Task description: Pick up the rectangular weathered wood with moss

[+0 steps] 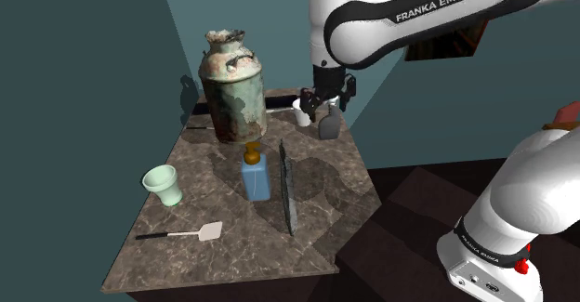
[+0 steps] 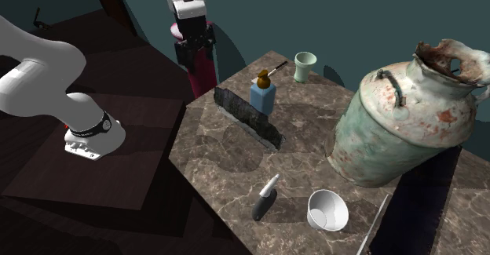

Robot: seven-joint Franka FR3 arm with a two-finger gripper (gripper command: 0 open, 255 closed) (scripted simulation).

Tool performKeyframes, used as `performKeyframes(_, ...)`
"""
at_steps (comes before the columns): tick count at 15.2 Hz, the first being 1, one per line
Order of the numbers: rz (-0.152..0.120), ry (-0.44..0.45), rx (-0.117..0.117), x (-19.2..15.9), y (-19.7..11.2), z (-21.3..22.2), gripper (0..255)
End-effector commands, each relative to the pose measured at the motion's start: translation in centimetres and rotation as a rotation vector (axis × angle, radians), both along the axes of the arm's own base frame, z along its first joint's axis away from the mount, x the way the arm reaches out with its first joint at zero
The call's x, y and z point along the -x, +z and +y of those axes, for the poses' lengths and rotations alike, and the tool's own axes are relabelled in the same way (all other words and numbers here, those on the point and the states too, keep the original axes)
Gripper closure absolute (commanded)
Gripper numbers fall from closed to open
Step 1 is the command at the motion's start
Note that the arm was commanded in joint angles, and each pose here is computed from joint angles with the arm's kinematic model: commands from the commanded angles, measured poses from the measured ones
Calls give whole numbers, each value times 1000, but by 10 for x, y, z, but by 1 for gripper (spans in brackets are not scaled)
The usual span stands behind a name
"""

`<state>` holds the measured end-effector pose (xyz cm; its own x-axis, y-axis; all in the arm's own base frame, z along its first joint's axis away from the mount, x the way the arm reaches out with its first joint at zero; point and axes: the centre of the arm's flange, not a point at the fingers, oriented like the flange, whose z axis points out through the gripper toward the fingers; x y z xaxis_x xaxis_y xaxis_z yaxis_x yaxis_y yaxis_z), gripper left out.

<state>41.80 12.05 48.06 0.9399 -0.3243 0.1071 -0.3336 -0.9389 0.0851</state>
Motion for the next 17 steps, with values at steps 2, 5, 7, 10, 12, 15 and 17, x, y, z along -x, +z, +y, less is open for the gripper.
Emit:
performKeyframes(2,19,-51,0,-17,-34,18,0)
performKeyframes(5,38,-98,1,-35,-67,35,0)
performKeyframes(7,51,-130,1,-47,-89,46,0)
performKeyframes(10,70,-178,2,-66,-122,62,0)
performKeyframes(12,83,-209,3,-78,-144,72,0)
performKeyframes(15,102,-257,4,-97,-178,86,0)
performKeyframes(17,115,-289,4,-109,-201,95,0)
